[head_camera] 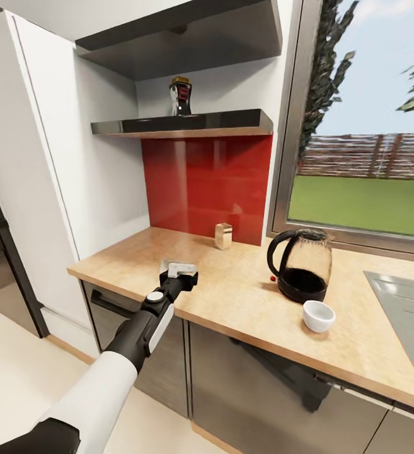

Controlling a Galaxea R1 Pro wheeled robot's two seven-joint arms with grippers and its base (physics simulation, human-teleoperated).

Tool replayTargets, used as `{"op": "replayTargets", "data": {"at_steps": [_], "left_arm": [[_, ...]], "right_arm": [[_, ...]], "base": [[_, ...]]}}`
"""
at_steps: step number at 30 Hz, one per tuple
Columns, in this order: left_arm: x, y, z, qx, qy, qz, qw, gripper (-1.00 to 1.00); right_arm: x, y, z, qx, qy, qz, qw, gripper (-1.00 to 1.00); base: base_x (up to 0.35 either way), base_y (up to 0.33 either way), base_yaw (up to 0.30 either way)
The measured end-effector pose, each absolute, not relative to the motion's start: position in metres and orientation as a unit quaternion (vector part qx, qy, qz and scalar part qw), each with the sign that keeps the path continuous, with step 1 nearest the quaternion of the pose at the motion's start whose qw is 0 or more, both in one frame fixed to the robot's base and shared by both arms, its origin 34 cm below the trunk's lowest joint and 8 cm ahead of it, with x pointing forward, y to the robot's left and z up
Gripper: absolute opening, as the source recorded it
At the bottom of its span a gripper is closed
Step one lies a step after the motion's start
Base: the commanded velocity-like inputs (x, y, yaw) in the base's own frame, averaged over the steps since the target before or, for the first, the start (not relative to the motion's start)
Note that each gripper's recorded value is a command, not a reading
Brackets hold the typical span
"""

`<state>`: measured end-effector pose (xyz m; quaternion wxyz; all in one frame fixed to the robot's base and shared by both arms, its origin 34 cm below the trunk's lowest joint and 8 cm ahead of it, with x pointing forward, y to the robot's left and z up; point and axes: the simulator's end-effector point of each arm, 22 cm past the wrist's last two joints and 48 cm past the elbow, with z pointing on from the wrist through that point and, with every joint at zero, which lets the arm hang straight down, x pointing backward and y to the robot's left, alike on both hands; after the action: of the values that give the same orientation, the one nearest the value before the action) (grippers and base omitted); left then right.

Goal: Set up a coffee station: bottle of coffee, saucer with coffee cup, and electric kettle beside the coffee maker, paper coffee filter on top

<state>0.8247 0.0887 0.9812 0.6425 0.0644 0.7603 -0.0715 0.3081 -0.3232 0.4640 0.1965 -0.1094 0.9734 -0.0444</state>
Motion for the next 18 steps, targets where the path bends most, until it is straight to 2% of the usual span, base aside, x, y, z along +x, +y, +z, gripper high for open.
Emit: {"op": "replayTargets", "data": {"at_steps": [18], "left_arm": [[0.8248,0.0901,0.9754,0.063,0.764,-0.071,0.638,1.0]], "right_arm": [[0.3076,-0.3231,0.4637,-0.11,0.973,-0.044,0.196,1.0]], "base": [[0.054,-0.006,0.0]]}}
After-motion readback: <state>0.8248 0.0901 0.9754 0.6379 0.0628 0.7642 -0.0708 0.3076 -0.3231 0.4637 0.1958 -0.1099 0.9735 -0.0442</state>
